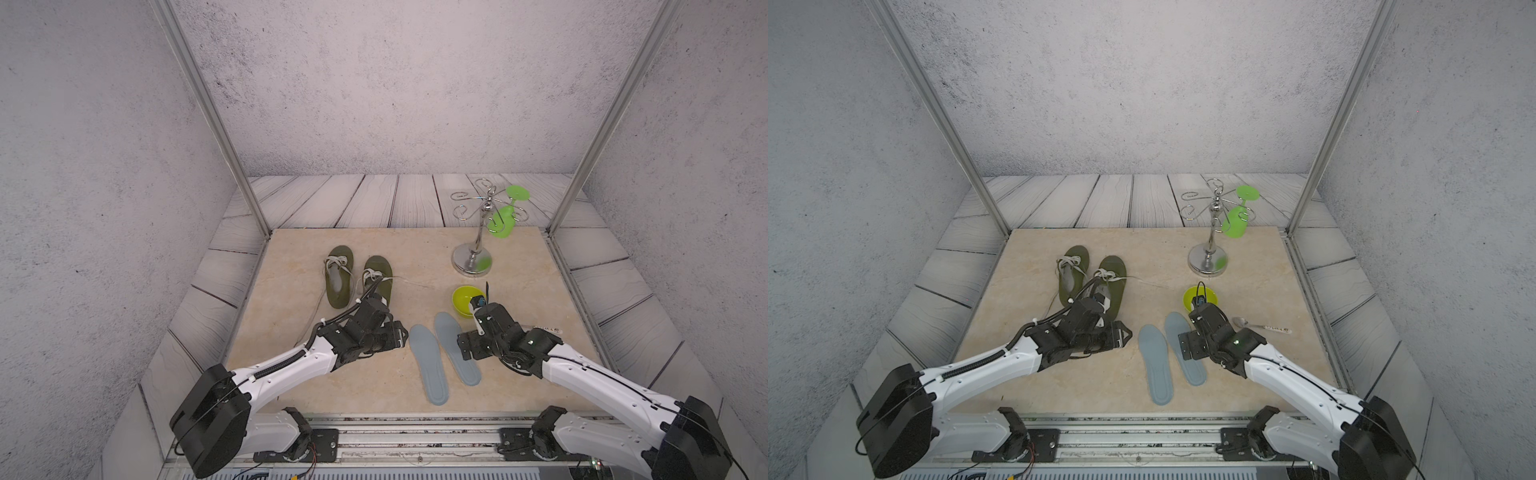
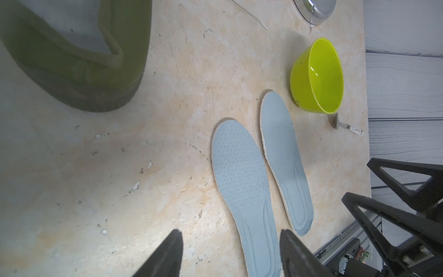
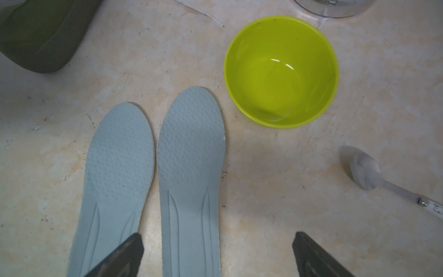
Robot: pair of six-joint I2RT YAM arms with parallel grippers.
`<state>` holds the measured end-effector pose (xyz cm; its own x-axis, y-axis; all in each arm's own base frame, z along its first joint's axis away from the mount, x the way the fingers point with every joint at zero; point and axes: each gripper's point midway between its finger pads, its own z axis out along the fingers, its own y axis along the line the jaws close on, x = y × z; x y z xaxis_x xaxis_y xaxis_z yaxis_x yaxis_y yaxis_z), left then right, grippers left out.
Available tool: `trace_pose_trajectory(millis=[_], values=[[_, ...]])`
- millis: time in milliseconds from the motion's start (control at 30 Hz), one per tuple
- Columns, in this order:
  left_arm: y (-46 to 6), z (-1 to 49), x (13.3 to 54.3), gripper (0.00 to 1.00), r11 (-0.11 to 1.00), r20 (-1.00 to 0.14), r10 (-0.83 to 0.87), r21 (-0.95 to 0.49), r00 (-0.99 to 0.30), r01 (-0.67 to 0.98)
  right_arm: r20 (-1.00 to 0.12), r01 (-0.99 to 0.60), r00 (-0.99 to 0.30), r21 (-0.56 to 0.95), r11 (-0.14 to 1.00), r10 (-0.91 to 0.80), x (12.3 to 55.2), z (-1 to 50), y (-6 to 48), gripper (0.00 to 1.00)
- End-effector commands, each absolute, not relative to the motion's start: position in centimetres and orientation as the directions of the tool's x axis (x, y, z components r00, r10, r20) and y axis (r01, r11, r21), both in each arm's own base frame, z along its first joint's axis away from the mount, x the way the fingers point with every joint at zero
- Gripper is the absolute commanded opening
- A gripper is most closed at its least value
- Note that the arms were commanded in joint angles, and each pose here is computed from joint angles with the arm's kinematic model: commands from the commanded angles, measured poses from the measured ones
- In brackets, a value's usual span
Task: Insert the insole into the shoe
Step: Pick up the insole from the center of the board.
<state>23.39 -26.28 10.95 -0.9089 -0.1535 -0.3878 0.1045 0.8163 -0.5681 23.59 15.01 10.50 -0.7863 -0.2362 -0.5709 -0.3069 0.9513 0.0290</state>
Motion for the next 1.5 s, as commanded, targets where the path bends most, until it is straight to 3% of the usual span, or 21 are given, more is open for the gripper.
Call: trace_pose_trajectory(millis=[0, 533, 900, 1100, 1467], values=[[-27.2, 11.5, 23.7, 0.66, 0.799, -0.377, -0.173, -0.593, -0.91, 0.094, -0.559, -0.32, -0.791, 0.031, 0.947, -0.249, 23.4, 10.0, 15.2, 0.99], [-28.7, 9.6, 22.3, 0.56, 0.785, -0.314, -0.161, -0.615, -0.936, 0.071, -0.533, -0.313, -0.809, 0.036, 0.949, -0.246, 23.1, 9.3, 15.2, 0.99], [-27.5, 14.2, 24.6, 0.67, 0.865, -0.457, -0.076, -0.472, -0.886, 0.169, -0.486, -0.295, -0.841, 0.045, 0.955, -0.237, 22.4, 8.2, 15.0, 0.99], [-27.2, 16.8, 27.0, 0.7, 0.878, -0.514, -0.081, -0.442, -0.854, 0.182, -0.457, -0.291, -0.859, 0.061, 0.955, -0.233, 22.0, 7.1, 15.0, 0.94], [-30.2, 15.3, 26.7, 0.7, 0.81, -0.42, -0.105, -0.562, -0.901, 0.168, -0.37, -0.256, -0.907, 0.106, 0.961, -0.201, 21.7, 4.7, 14.8, 0.65]])
